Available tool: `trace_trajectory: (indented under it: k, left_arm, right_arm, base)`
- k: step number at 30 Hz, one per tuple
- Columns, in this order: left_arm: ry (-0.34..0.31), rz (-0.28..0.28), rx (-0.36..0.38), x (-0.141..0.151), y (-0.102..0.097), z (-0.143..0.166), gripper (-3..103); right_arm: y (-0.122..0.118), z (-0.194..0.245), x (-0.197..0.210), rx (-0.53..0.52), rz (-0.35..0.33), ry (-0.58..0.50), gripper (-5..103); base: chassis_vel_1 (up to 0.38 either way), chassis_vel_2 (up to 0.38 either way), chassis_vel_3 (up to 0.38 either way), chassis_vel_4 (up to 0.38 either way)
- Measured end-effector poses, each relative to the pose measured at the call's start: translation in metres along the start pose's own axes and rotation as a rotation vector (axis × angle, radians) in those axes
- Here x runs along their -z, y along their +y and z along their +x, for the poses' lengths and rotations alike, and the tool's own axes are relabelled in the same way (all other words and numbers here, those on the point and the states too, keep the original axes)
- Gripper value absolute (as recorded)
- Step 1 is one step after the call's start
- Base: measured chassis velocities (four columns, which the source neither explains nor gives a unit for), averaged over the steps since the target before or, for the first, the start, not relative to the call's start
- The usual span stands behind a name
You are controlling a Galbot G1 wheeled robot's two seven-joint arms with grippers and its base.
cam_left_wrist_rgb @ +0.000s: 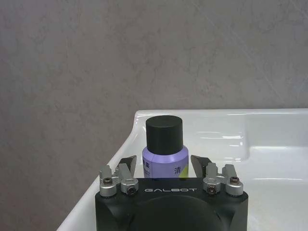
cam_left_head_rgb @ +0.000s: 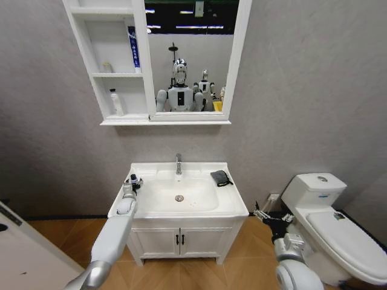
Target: Move facial cleanser and shampoo from washbasin to cabinet, then wipe washbasin with towel.
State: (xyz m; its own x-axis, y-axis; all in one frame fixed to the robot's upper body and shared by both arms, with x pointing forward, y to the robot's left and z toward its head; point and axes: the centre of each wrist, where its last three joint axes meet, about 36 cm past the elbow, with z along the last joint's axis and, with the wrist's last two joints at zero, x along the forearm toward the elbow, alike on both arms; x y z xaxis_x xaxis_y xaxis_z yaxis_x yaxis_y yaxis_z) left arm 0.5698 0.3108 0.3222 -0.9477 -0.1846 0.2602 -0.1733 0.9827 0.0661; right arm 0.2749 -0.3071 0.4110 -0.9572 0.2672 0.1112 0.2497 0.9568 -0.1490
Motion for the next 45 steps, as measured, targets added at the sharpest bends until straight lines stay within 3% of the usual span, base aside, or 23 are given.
trace_trajectory:
  k: [1, 4, 5, 7, 12, 15, 17, 19, 22, 24, 26, 27, 30, 31, 35, 36, 39, 45]
  left_arm:
    - [0.000, 0.000, 0.000, 0.000, 0.000, 0.000, 70]
    - [-0.001, -0.006, -0.003, 0.001, 0.004, 0.000, 54]
    - [-0.001, -0.006, -0.003, 0.001, 0.004, 0.000, 54]
    - [-0.002, -0.010, -0.002, 0.002, 0.007, 0.000, 43]
    - [0.003, -0.005, 0.013, 0.010, 0.015, 0.004, 43]
    - [-0.024, -0.001, 0.019, 0.034, 0.020, 0.022, 43]
    - [-0.083, 0.001, 0.010, 0.071, 0.022, 0.051, 43]
    - [-0.094, 0.005, 0.010, 0.081, 0.021, 0.062, 43]
    - [-0.131, 0.015, -0.050, 0.137, 0.015, 0.127, 43]
    - [-0.140, 0.015, -0.063, 0.147, 0.014, 0.136, 43]
    - [-0.147, 0.009, -0.116, 0.183, 0.014, 0.164, 43]
    - [-0.147, 0.009, -0.116, 0.183, 0.014, 0.164, 43]
    - [-0.185, 0.003, -0.177, 0.251, 0.020, 0.184, 43]
    - [-0.185, 0.003, -0.177, 0.251, 0.020, 0.184, 43]
    - [-0.228, -0.030, -0.203, 0.331, 0.033, 0.177, 43]
    - [-0.228, -0.030, -0.203, 0.331, 0.033, 0.177, 43]
    - [-0.273, -0.042, -0.203, 0.379, 0.034, 0.153, 43]
    - [-0.262, -0.008, -0.197, 0.424, 0.028, 0.104, 43]
  right_arm:
    - [0.000, 0.000, 0.000, 0.000, 0.000, 0.000, 100]
    - [0.000, 0.000, 0.000, -0.001, 0.000, 0.002, 100]
    - [0.000, 0.000, 0.000, -0.001, 0.000, 0.002, 100]
    - [0.000, 0.000, 0.000, -0.002, 0.001, 0.002, 100]
    - [0.000, 0.000, 0.001, -0.003, 0.000, 0.000, 100]
    - [0.000, 0.000, 0.003, -0.002, 0.000, -0.002, 100]
    - [0.000, 0.000, 0.003, -0.002, 0.002, -0.001, 100]
    - [0.000, 0.000, 0.003, -0.001, 0.003, -0.001, 100]
    - [0.004, 0.000, 0.003, 0.008, 0.001, 0.002, 100]
    - [0.005, 0.000, 0.002, 0.010, 0.001, 0.002, 100]
    - [0.009, 0.000, 0.003, 0.018, 0.002, 0.004, 100]
    - [0.009, 0.000, 0.003, 0.018, 0.002, 0.004, 100]
    - [0.011, 0.000, 0.005, 0.023, 0.002, 0.000, 100]
    - [0.011, 0.000, 0.005, 0.023, 0.002, 0.000, 100]
    - [0.010, 0.002, 0.006, 0.022, 0.005, 0.000, 100]
    - [0.010, 0.002, 0.006, 0.022, 0.005, 0.000, 100]
    - [0.009, 0.003, 0.007, 0.019, 0.004, 0.000, 100]
    - [0.009, 0.004, 0.010, 0.017, 0.003, -0.004, 100]
  base:
    - [0.000, 0.000, 0.000, 0.000]
    - [0.000, 0.000, 0.000, 0.000]
    - [0.000, 0.000, 0.000, 0.000]
    - [0.000, 0.000, 0.000, 0.000]
    - [0.000, 0.000, 0.000, 0.000]
    - [0.000, 0.000, 0.000, 0.000]
    - [0.000, 0.000, 0.000, 0.000]
    - [0.000, 0.000, 0.000, 0.000]
    - [0.000, 0.000, 0.000, 0.000]
    - [0.000, 0.000, 0.000, 0.000]
    - [0.000, 0.000, 0.000, 0.000]
    - [0.000, 0.000, 0.000, 0.000]
    - [0.000, 0.000, 0.000, 0.000]
    - [0.000, 0.000, 0.000, 0.000]
    - [0.000, 0.000, 0.000, 0.000]
    - [0.000, 0.000, 0.000, 0.000]
    - [0.000, 0.000, 0.000, 0.000]
    - [0.000, 0.000, 0.000, 0.000]
